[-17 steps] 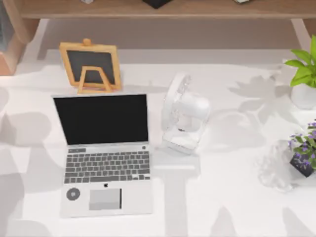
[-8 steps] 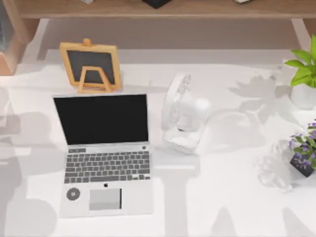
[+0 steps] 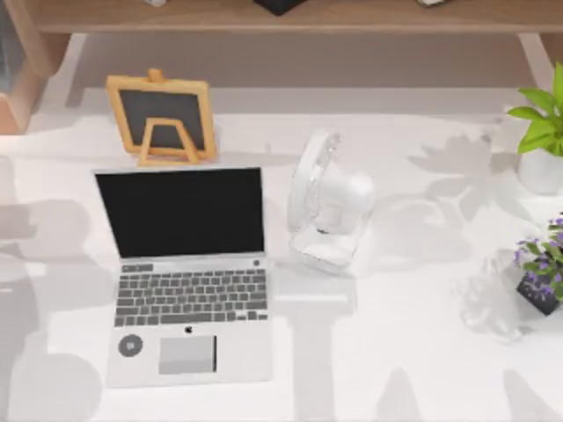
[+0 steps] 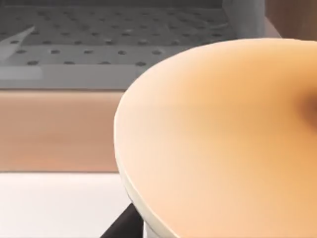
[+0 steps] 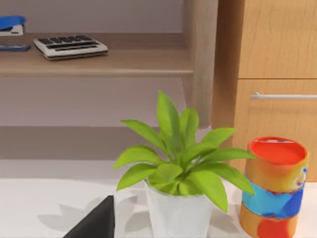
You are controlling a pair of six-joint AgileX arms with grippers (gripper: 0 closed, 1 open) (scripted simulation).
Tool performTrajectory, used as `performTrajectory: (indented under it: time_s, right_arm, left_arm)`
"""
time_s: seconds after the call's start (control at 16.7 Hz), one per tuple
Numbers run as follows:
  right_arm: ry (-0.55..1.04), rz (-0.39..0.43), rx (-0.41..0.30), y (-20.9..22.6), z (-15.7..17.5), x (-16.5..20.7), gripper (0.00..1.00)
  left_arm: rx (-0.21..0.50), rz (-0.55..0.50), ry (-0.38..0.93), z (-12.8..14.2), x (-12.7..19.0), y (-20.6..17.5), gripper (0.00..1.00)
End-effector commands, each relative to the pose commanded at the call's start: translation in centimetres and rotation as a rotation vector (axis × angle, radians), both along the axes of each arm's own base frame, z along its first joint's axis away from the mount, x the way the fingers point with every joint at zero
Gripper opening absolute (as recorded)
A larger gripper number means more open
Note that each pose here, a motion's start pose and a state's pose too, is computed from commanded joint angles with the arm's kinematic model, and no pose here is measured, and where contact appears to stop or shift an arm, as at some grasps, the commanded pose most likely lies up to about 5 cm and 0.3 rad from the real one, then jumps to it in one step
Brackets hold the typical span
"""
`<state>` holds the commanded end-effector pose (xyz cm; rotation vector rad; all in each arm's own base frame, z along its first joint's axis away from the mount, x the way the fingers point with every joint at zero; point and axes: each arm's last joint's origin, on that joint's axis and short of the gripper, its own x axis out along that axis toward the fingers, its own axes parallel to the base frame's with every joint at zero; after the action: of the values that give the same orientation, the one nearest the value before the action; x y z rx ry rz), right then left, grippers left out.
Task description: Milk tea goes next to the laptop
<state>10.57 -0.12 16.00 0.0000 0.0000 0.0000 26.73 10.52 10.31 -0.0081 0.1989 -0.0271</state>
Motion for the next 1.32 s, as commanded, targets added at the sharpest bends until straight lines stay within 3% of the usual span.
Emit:
performTrajectory:
  time_s: [0.24, 0.3, 1.32]
  right_arm:
    - [0.000, 0.000, 0.000, 0.0, 0.0, 0.0, 1.00]
    - [0.000, 0.000, 0.000, 0.0, 0.0, 0.0, 1.00]
    - [0.000, 0.000, 0.000, 0.0, 0.0, 0.0, 1.00]
  left_arm:
    - [0.000, 0.000, 0.000, 0.0, 0.0, 0.0, 0.02]
    - [0.000, 0.000, 0.000, 0.0, 0.0, 0.0, 0.00]
    - [0.001, 0.001, 0.001, 1.0, 0.0, 0.0, 0.00]
